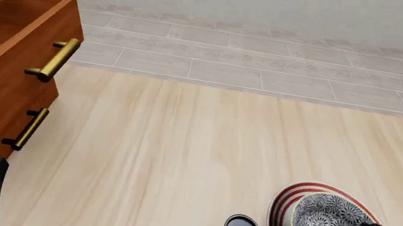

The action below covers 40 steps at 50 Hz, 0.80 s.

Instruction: Put the bowl on the plate.

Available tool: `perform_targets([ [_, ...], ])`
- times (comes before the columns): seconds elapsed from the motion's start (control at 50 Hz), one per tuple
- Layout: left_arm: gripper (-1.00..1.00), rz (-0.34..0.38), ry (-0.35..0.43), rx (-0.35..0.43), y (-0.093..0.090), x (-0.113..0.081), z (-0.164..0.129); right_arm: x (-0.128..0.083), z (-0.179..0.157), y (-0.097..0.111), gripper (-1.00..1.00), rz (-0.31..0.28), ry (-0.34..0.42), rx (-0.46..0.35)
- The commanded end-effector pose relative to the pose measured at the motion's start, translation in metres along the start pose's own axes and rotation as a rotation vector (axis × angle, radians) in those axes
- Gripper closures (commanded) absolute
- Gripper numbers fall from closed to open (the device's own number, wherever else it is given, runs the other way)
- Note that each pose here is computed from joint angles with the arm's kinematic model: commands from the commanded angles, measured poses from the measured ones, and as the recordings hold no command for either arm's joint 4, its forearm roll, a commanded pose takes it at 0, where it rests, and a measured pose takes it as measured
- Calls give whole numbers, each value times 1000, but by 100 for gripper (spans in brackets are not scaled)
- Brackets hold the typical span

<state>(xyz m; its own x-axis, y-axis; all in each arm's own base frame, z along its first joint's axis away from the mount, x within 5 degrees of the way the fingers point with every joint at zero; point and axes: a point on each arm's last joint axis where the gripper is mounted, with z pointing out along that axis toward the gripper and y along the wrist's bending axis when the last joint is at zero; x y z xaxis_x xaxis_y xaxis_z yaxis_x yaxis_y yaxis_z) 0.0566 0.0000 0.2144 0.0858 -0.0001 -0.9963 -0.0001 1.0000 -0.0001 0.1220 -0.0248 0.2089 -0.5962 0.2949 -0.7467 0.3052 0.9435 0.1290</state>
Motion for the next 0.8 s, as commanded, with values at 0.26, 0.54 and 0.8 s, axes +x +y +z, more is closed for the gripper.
perform_targets([
  [0.26,-100,0,0,0,0,0,0,-31,-25,7,-100,-54,-60,-19],
  [0.54,-100,0,0,0,0,0,0,-54,-51,13,-100,-104,-111,-38],
  [0.8,-100,0,0,0,0,0,0,-75,-82,18,-100,-152,-168,-54],
])
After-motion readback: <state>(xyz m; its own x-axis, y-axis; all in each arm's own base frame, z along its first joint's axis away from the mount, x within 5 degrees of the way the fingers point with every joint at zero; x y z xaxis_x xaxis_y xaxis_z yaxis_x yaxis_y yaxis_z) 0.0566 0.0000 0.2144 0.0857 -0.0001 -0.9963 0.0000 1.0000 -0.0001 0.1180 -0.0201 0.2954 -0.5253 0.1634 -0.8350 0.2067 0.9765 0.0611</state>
